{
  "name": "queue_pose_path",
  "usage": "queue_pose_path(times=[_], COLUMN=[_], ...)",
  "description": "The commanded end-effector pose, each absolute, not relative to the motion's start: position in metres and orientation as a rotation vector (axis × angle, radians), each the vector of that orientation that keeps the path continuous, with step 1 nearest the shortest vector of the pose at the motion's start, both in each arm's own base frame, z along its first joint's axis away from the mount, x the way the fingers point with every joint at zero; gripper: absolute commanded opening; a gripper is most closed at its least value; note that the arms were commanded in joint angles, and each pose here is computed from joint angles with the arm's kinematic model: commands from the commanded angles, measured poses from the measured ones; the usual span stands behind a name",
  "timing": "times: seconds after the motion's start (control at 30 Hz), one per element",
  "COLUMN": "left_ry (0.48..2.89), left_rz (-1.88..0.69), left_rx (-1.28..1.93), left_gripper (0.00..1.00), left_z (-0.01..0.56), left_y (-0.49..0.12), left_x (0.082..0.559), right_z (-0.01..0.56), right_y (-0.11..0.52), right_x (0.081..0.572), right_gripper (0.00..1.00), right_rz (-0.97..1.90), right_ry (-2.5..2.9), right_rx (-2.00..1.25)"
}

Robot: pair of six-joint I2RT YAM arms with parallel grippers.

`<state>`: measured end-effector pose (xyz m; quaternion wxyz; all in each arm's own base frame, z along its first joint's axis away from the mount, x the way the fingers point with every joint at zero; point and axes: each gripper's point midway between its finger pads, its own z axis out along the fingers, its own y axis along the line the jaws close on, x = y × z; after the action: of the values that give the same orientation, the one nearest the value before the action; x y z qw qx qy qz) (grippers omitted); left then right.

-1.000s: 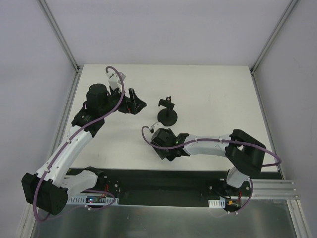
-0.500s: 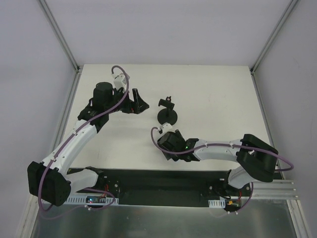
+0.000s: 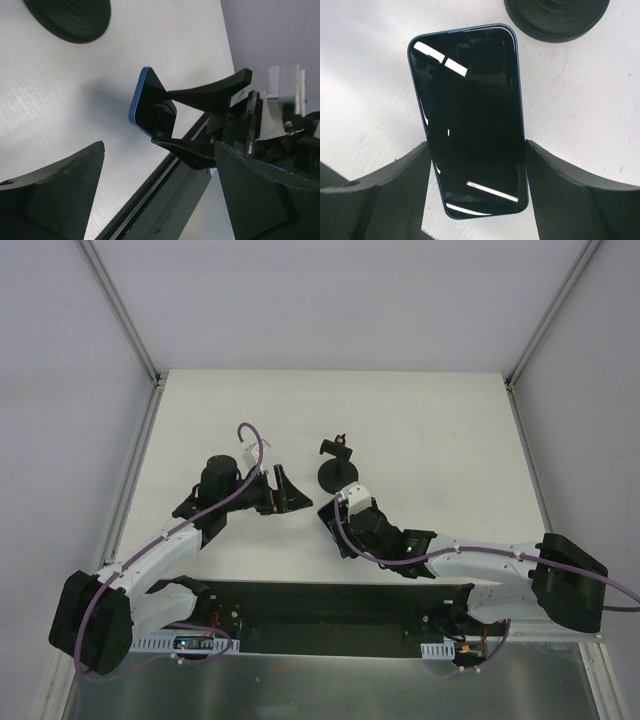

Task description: Place the phone on the phone stand

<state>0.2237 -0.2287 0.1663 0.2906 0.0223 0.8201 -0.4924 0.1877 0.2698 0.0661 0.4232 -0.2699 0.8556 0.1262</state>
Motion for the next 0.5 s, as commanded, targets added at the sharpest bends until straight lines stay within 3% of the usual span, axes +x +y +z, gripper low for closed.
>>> queue_pose_path(times=[0.0, 0.03, 0.23, 0.47], left_ry=[2.084, 2.094, 2.106, 2.105], left_rz=[-1.487, -1.484, -1.506, -1.557], left_rx=[0.211, 0.221, 0.246, 0.257], left_gripper=[0.84, 0.75, 0.69, 0.47], left_z=[0.189, 0.186, 0.181, 0.187], left_y=[-0.266, -0.270, -0.297, -0.321], left_x=[0.213, 0.212, 0.213, 0.221], right_z=[0.116, 0.121, 0.149, 0.166], right_y=[0.290, 0.291, 0.290, 0.283], right_x=[0.192, 0.191, 0.181, 0.181], right_gripper=[0.01, 0.01, 0.01, 0.01], right_rz=[0.515, 0.538, 0.661, 0.665], right_ry=[1.981, 1.966, 1.893, 1.843], right_rx=[-0.590, -0.585, -0.566, -0.557])
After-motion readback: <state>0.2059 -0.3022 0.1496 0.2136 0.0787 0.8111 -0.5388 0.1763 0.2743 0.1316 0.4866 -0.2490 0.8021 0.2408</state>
